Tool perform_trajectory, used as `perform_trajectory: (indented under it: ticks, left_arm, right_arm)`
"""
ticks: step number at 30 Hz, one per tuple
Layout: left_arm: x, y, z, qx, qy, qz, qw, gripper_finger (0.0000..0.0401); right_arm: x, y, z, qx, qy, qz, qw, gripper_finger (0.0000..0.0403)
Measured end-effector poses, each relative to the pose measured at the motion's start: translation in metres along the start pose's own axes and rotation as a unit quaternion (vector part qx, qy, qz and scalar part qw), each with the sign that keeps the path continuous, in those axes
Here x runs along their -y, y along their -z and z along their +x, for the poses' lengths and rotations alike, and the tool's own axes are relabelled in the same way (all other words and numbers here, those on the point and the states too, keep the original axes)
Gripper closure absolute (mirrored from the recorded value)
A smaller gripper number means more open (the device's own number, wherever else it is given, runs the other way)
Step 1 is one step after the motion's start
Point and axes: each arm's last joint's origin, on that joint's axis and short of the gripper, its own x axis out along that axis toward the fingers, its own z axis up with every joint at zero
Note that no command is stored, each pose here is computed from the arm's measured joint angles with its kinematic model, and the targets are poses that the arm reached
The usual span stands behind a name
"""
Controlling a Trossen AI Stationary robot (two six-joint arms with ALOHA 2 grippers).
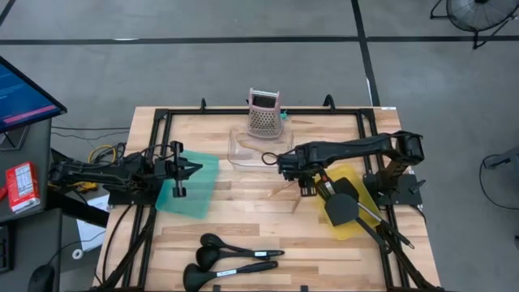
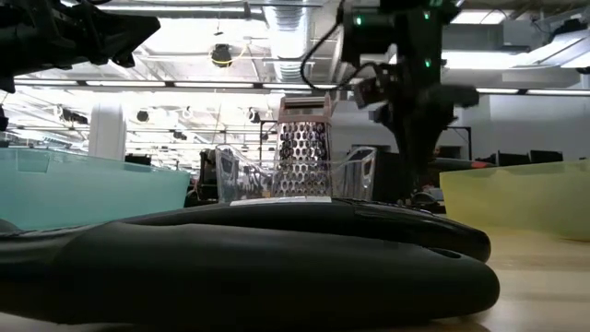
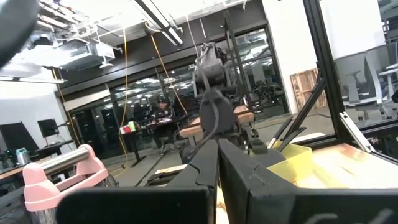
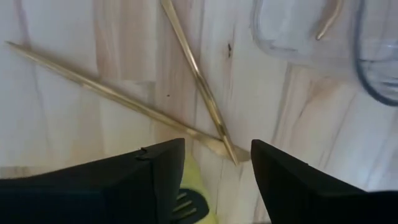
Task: Pick & Place Kitchen Items
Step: Put the gold knife into the transparent bin
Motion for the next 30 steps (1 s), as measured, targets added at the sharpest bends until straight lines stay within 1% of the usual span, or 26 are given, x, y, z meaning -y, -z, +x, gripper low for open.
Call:
perform_trajectory:
  ticks: [4, 10, 13, 17, 23, 25, 30]
  left_arm:
    - [0.0, 0.0, 0.0, 0.0, 0.0, 0.0, 1.0, 0.0399]
    - [0.0, 0.0, 0.0, 0.0, 0.0, 0.0, 1.0, 0.0399]
    - [0.0, 0.0, 0.0, 0.0, 0.0, 0.0, 1.0, 0.0399]
    - [0.0, 0.0, 0.0, 0.0, 0.0, 0.0, 1.0, 0.0399]
    - [0.0, 0.0, 0.0, 0.0, 0.0, 0.0, 1.0, 0.0399]
    - [0.0, 0.0, 0.0, 0.0, 0.0, 0.0, 1.0, 0.0399]
    - [0.0, 0.0, 0.0, 0.0, 0.0, 0.0, 1.0, 0.0399]
  right_arm:
    - [0.003, 0.001, 0.013, 0.015, 0.001, 0.001, 1.0, 0.0223]
    - [0.0, -0.003, 0.021, 0.054, -0.003, -0.029, 0.998, 0.0225]
    - [-0.001, -0.002, 0.024, 0.057, -0.002, -0.033, 0.998, 0.0226]
    - [0.0, -0.002, 0.025, 0.057, -0.002, -0.042, 0.998, 0.0231]
    - [0.0, -0.006, 0.025, 0.082, -0.001, -0.039, 0.996, 0.0237]
    - [0.0, -0.009, 0.029, 0.083, -0.003, -0.038, 0.996, 0.0237]
    - [-0.005, -0.013, 0.044, 0.057, -0.007, -0.045, 0.997, 0.0236]
